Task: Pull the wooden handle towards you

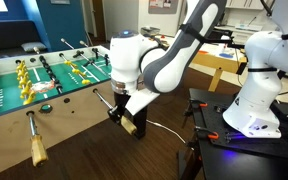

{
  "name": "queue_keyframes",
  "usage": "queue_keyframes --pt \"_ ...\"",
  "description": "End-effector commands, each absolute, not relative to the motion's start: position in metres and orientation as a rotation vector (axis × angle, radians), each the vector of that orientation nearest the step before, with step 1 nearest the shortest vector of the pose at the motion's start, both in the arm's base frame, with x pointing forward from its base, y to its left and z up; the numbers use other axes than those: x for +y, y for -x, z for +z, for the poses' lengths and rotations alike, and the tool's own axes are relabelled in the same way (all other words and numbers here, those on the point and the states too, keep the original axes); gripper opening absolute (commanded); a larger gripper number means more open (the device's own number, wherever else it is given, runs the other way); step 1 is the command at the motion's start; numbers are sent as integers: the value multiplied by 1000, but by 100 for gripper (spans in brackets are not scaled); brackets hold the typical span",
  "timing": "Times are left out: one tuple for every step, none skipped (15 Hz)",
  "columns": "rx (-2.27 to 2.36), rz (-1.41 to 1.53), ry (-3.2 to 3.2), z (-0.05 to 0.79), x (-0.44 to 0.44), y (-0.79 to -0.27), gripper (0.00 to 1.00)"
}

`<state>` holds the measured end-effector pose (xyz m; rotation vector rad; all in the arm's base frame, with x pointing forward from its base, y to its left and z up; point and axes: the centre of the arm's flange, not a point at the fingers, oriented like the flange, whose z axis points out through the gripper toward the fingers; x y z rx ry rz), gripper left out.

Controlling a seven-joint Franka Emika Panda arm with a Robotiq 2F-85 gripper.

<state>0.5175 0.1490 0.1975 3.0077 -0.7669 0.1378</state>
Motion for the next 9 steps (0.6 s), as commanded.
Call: queue_keyframes --pt "-748 259 -3023 288 141 -493 90" --pt "-737 293 -3028 310 139 -490 98" --pt "-726 327 -3033 332 136 -485 100" --pt "-715 355 -3038 354 133 -482 100" --pt "-707 376 -3046 376 129 -476 100" --pt "-719 395 -3044 396 126 -472 100" --pt "-722 408 -3045 411 123 -469 100" --pt "-725 419 -3043 424 121 -466 100" --pt "-732 431 -3041 436 119 -463 100"
